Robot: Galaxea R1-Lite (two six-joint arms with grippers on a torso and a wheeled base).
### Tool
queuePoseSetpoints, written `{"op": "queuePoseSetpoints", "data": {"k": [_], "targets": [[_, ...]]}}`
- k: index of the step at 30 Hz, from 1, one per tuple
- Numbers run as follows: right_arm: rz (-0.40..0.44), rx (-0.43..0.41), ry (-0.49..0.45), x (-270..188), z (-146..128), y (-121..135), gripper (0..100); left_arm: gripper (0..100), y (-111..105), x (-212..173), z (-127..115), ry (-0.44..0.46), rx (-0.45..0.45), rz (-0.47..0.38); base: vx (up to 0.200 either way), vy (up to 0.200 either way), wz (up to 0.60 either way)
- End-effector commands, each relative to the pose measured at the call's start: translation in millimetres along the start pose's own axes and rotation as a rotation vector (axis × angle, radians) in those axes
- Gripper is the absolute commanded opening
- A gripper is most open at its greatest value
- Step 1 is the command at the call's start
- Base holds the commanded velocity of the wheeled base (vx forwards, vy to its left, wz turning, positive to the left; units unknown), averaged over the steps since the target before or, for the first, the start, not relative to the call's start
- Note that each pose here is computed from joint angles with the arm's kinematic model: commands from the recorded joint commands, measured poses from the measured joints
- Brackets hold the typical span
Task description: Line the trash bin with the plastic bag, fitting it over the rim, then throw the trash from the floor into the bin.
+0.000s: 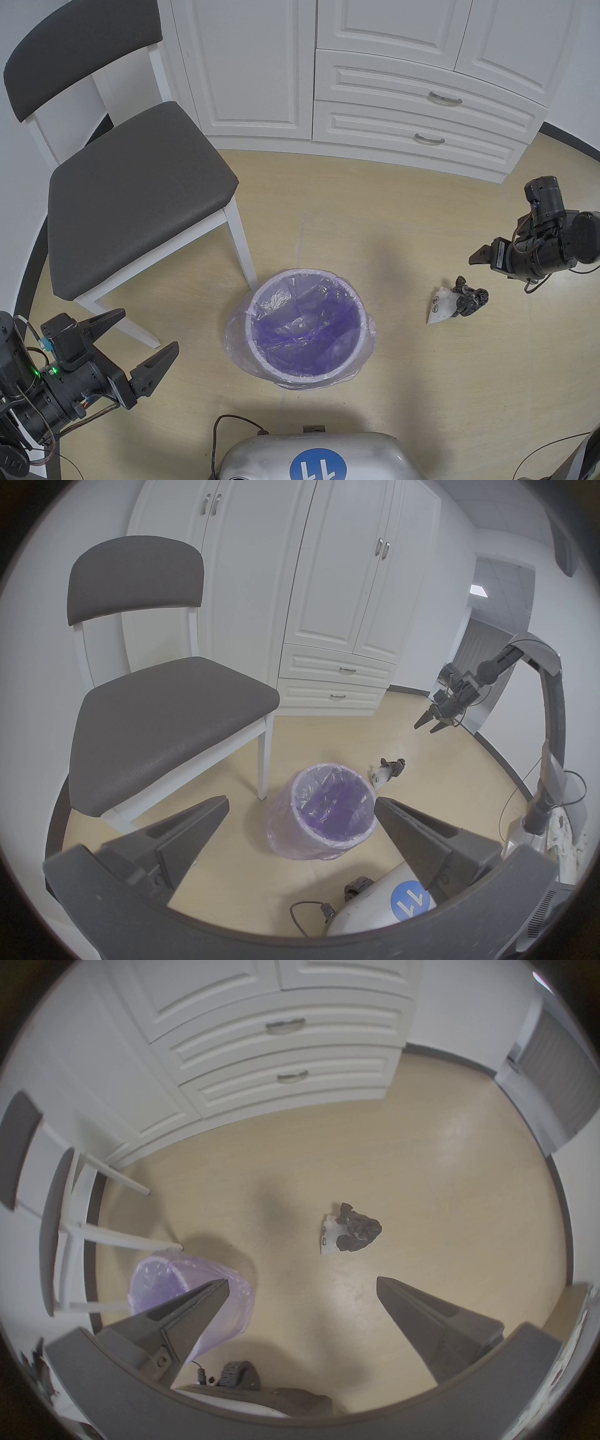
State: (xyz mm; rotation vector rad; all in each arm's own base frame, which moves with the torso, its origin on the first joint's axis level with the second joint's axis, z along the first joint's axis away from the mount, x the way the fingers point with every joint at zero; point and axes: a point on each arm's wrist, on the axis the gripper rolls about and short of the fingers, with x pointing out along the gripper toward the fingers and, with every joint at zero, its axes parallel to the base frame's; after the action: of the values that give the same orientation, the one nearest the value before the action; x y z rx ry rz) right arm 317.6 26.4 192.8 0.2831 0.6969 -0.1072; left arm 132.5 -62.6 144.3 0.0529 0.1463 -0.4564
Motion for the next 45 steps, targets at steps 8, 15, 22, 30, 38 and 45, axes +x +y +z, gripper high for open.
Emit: {"op": "queuePoseSetpoints", "data": {"k": [8, 15, 22, 30, 38, 45], "targets": [[0.008, 0.133, 0.097, 79.2, 1.8, -69.9, 100, 100, -1.6, 0.8, 3.8, -0.013, 0.006, 0.007, 0.0, 0.0, 0.0], [0.02, 0.132, 0.039, 120.5, -15.0, -79.8, 100, 100, -1.5, 1.6, 1.6, -0.001, 0.011, 0.031, 0.0, 0.0, 0.0], [-0.002, 0.147, 0.075, 148.3, -27.6, -91.5, 100, 100, -1.5, 1.6, 0.6, 0.004, 0.013, 0.032, 0.0, 0.0, 0.0], [-0.001, 0.173, 0.002, 169.7, -27.1, -104.8, 100, 100, -1.5, 1.0, 0.0, 0.006, 0.013, 0.031, 0.0, 0.0, 0.0], [0.006, 0.204, -0.068, 184.0, -30.4, -110.1, 100, 100, -1.7, 0.5, 0.4, 0.003, 0.013, 0.031, 0.0, 0.0, 0.0], [-0.016, 0.234, -0.07, 196.9, -31.2, -124.2, 100, 100, -2.0, -1.7, -1.0, 0.002, 0.015, 0.028, 0.0, 0.0, 0.0]]}}
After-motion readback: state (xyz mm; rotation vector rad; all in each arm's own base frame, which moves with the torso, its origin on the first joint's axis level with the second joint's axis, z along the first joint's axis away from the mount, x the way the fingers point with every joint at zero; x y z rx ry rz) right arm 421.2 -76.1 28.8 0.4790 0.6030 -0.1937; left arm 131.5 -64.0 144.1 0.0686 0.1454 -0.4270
